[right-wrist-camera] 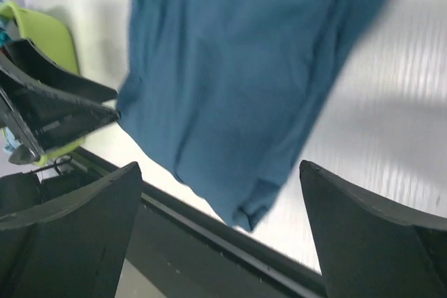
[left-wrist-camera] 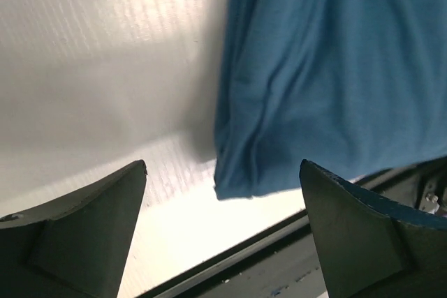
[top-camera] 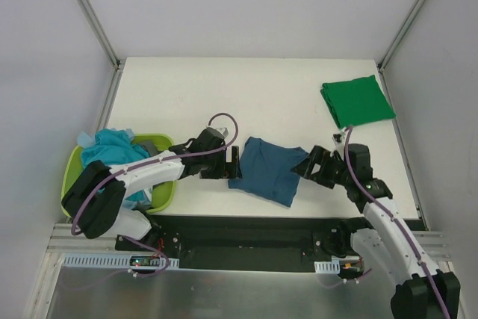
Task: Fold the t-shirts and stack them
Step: Smooth out wrinkles on the folded tshirt
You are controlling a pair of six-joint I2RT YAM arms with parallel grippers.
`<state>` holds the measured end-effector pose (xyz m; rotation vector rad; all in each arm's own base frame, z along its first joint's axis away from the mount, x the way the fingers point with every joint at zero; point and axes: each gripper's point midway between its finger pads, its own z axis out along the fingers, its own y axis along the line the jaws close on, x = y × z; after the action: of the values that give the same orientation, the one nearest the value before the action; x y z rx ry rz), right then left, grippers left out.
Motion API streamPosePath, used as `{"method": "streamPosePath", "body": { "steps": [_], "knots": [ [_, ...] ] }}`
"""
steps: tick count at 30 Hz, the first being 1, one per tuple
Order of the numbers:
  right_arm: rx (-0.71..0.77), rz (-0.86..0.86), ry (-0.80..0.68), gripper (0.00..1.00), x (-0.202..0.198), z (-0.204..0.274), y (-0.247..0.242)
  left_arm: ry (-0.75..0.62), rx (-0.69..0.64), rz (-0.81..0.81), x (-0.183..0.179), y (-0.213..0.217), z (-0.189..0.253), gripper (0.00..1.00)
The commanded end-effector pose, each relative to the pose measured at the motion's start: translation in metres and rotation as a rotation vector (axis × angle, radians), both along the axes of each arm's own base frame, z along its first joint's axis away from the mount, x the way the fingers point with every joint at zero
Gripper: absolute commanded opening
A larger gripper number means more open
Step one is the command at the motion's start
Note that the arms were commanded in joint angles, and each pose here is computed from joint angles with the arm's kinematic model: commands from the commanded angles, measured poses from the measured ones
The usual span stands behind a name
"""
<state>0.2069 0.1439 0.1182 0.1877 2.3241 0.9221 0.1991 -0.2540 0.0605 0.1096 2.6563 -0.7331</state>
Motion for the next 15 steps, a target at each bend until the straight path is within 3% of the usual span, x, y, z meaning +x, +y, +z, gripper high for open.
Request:
{"method": "streamPosePath", "body": {
  "steps": [1, 3, 8, 11, 15],
  "knots": [
    [0.084, -0.027, 0.133, 0.97, -0.034, -0.023, 0.004, 0.058, -0.020, 0.016, 0.005, -0.011, -0.005, 0.87],
    [0.113, -0.011, 0.160, 0.99, -0.044, -0.031, 0.009, 0.088, -0.021, 0.007, 0.000, -0.012, -0.012, 0.79],
    [0.183, 0.052, 0.149, 0.84, -0.047, -0.037, 0.027, 0.130, -0.042, 0.001, -0.005, -0.016, -0.023, 0.61],
    [0.157, 0.071, 0.164, 0.71, -0.047, -0.040, 0.032, 0.153, -0.056, -0.014, -0.008, -0.021, -0.025, 0.49],
    [0.170, 0.081, 0.173, 0.45, -0.050, -0.042, 0.037, 0.161, -0.046, -0.010, -0.009, -0.020, -0.029, 0.27]
  ]
}}
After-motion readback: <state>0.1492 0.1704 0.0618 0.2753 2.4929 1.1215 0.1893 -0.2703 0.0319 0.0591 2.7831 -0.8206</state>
